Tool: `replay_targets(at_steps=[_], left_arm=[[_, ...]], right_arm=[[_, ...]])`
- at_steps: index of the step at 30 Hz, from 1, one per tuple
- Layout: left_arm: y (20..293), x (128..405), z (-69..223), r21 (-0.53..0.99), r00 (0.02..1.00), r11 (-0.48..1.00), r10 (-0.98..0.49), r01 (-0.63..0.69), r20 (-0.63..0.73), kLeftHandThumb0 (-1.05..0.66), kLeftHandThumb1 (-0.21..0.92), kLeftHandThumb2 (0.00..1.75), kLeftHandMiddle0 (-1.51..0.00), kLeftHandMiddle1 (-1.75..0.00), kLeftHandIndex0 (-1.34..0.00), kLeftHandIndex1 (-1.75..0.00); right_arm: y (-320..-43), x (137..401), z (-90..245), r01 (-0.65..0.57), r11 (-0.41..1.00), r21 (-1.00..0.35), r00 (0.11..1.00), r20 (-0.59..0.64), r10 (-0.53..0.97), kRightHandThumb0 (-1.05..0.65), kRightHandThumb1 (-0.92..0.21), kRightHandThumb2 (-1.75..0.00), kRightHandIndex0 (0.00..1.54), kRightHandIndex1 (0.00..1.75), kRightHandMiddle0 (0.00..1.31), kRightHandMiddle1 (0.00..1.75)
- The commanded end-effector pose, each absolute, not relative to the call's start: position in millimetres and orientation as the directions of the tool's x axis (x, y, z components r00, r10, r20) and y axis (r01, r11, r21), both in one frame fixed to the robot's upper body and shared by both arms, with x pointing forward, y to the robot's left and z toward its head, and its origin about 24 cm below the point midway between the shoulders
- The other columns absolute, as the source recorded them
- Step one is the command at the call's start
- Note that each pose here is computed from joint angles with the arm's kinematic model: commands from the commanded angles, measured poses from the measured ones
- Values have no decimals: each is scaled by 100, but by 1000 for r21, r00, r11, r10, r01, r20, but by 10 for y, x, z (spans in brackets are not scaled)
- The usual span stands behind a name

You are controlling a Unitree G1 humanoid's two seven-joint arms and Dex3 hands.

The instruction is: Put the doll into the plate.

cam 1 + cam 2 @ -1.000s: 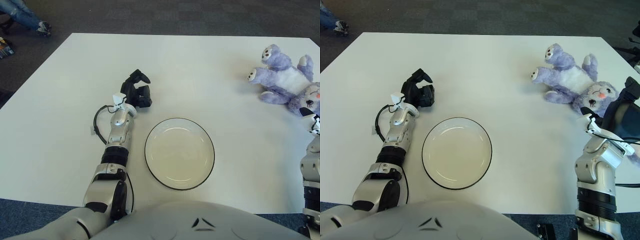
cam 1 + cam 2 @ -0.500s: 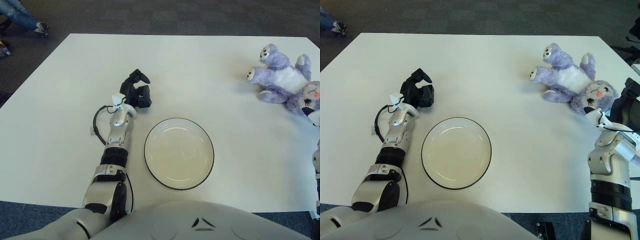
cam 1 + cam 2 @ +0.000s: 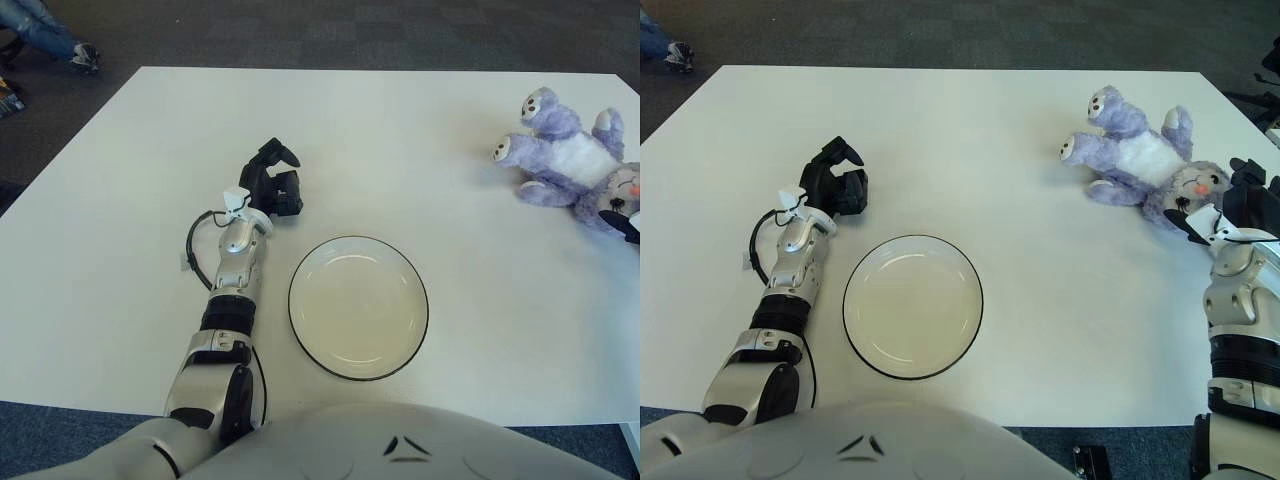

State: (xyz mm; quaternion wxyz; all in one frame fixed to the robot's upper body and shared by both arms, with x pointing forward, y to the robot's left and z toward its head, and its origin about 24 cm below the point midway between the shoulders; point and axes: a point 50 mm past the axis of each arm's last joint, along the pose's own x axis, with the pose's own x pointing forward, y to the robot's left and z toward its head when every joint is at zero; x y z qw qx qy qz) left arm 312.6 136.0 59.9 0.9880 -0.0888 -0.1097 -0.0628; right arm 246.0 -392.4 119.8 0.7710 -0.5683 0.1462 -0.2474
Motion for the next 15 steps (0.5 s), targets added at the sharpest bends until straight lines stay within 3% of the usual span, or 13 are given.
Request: replay_targets(at_steps=[1, 15], left_arm=[[1371, 3034, 439, -174, 980, 976, -98, 129, 175, -52, 22, 143, -134, -175, -69, -175], [1398, 3045, 453, -183, 975, 972, -109, 145, 192, -51, 23, 143, -135, -175, -69, -175]], right_arm=[[-3963, 2509, 1277, 202, 247, -948, 855, 47, -517, -101, -75, -49, 0, 0, 0, 43], [-3961, 2642, 1341, 166, 285, -944, 891, 20, -453, -102, -73, -46, 0, 0, 0, 45]])
